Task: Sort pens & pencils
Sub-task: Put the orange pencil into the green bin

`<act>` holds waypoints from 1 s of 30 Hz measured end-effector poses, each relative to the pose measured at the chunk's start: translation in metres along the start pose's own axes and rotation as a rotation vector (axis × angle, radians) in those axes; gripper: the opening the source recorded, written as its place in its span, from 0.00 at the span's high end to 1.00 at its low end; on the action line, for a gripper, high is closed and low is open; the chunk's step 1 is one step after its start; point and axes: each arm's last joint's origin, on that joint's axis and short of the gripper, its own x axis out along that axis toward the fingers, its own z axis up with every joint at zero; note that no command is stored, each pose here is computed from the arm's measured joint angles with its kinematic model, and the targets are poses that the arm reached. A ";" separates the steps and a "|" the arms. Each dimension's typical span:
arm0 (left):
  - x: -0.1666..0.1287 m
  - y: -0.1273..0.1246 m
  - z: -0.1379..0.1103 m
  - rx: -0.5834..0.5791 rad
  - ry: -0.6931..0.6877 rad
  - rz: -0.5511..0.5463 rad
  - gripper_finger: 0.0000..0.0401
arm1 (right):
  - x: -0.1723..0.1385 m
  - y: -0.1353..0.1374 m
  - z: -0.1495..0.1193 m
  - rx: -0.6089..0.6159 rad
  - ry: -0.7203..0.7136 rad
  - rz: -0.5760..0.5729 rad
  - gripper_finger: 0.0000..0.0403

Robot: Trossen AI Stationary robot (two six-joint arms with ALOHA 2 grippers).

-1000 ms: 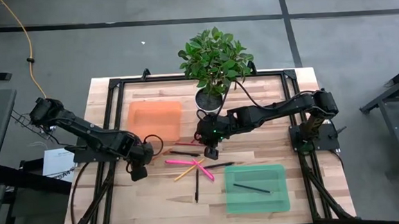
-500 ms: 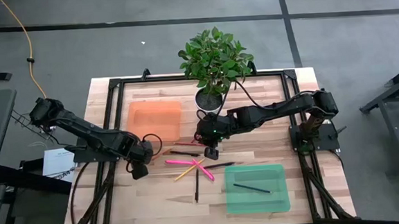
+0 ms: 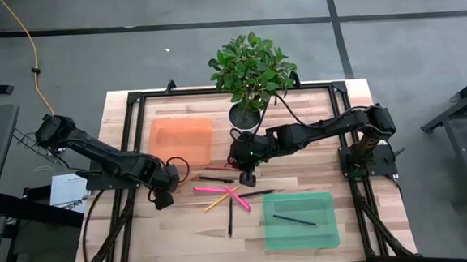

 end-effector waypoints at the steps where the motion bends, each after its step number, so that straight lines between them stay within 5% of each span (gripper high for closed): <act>1: 0.002 -0.001 0.001 0.000 0.004 0.003 0.88 | 0.000 0.000 0.000 0.000 0.000 0.000 0.86; 30: 0.019 -0.003 0.004 -0.032 0.038 0.038 0.88 | 0.000 0.000 0.000 0.000 0.000 0.000 0.86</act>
